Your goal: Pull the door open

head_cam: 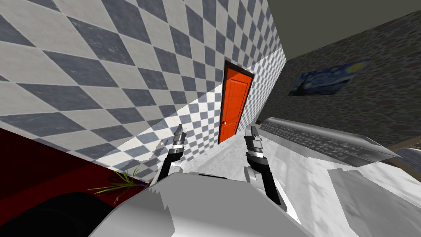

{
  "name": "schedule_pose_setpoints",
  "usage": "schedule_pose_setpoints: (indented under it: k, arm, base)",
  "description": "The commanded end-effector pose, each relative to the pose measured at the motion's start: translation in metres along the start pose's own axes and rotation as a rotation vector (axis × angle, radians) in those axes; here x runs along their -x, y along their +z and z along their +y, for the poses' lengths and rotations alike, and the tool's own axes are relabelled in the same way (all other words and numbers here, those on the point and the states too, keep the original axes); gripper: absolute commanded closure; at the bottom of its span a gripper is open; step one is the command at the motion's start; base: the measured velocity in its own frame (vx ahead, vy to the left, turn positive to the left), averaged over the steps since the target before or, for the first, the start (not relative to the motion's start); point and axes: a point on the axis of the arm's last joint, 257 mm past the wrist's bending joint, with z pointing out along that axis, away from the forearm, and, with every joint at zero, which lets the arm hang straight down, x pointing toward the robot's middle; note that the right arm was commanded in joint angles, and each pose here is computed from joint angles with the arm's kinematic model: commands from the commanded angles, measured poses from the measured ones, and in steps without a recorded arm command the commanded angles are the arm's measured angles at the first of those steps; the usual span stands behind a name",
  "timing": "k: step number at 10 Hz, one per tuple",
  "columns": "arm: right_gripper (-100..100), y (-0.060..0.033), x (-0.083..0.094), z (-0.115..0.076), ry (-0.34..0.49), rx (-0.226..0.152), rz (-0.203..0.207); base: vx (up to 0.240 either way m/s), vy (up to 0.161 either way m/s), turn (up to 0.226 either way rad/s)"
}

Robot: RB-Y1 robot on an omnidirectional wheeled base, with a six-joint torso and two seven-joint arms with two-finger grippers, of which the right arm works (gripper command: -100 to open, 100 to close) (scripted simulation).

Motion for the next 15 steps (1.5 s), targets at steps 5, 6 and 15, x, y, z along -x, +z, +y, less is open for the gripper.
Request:
schedule_pose_setpoints:
  k: [5, 6, 15]
  arm:
    - [-100, -0.001, 0.0, -0.004, 0.014, -0.005, 0.005]
    - [-100, -0.0012, 0.0, -0.005, 0.016, -0.006, 0.005]
    - [-100, -0.0051, 0.001, -0.021, 0.071, -0.028, 0.014]
  base:
    - [-0.189, -0.005, 0.036]
    - [-0.209, -0.014, 0.034]
    - [-0.228, -0.012, 0.07]
